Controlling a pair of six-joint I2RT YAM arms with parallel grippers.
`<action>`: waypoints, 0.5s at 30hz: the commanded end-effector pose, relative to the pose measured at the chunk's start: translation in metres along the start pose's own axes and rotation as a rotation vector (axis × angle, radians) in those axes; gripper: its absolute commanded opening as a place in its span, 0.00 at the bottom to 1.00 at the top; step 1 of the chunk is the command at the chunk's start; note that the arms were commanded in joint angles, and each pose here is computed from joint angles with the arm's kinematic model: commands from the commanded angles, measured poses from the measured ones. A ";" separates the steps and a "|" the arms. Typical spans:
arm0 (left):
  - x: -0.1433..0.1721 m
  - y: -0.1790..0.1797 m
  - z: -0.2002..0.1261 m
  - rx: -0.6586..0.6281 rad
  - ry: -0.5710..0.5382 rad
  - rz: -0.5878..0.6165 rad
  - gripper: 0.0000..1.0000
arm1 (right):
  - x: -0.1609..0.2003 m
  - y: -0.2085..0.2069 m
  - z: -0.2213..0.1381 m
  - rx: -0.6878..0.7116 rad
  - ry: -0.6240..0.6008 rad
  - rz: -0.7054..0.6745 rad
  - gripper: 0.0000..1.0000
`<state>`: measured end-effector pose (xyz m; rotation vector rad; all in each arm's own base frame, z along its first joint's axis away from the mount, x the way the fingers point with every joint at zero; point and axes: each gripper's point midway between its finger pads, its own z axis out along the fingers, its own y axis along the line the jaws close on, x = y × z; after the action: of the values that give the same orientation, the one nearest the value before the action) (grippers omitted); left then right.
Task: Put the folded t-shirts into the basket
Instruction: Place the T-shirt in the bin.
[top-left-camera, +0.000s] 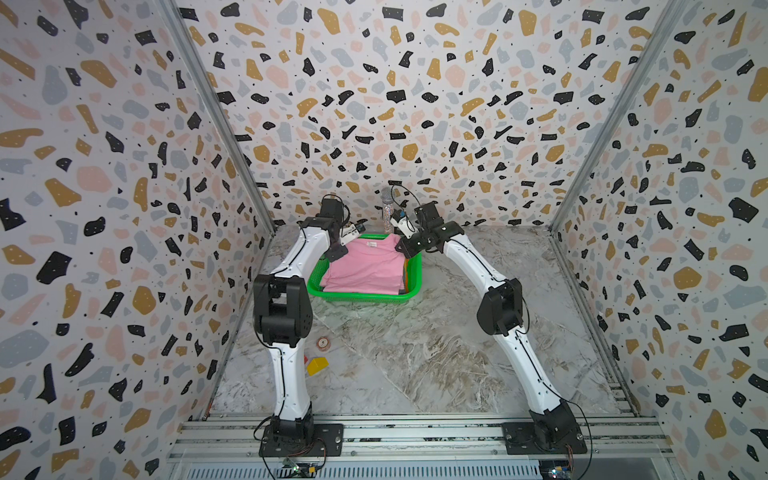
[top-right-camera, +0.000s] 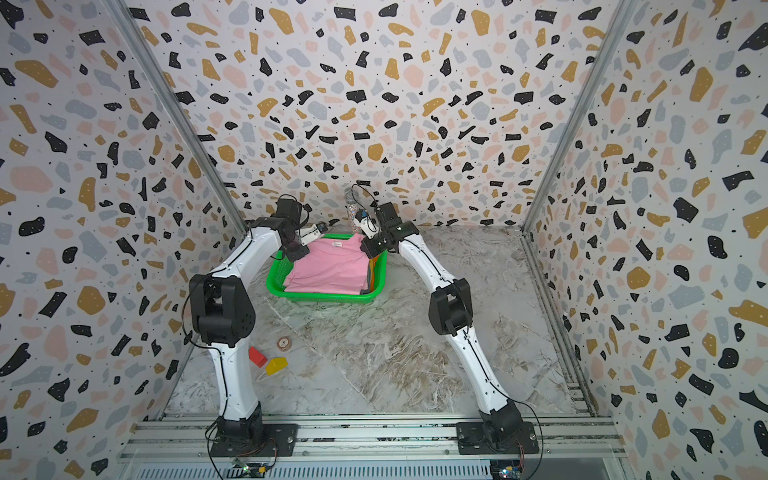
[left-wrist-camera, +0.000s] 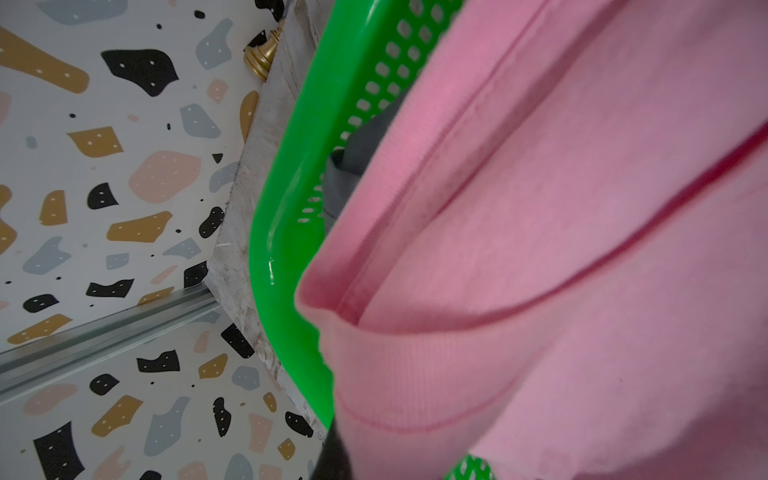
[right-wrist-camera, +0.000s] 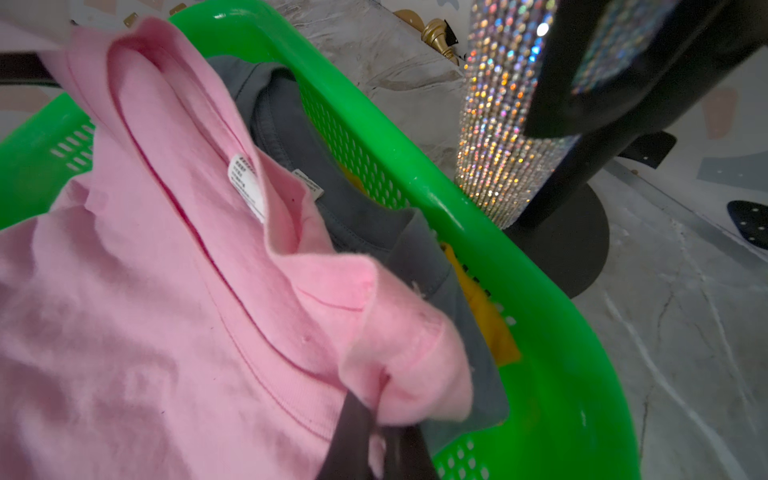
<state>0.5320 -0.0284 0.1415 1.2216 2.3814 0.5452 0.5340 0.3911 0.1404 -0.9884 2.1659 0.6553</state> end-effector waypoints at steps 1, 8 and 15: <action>0.000 0.033 -0.004 -0.105 0.006 -0.078 0.00 | -0.018 -0.017 -0.022 0.049 -0.047 -0.015 0.00; -0.001 0.034 0.000 -0.103 0.010 -0.115 0.00 | -0.018 -0.029 -0.023 0.067 -0.055 -0.011 0.00; 0.005 0.029 0.009 -0.103 0.036 -0.127 0.00 | -0.010 -0.031 -0.015 0.060 -0.040 -0.003 0.00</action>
<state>0.5467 -0.0293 0.1440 1.1196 2.3905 0.5447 0.5441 0.3859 0.1447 -0.9722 2.1394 0.6545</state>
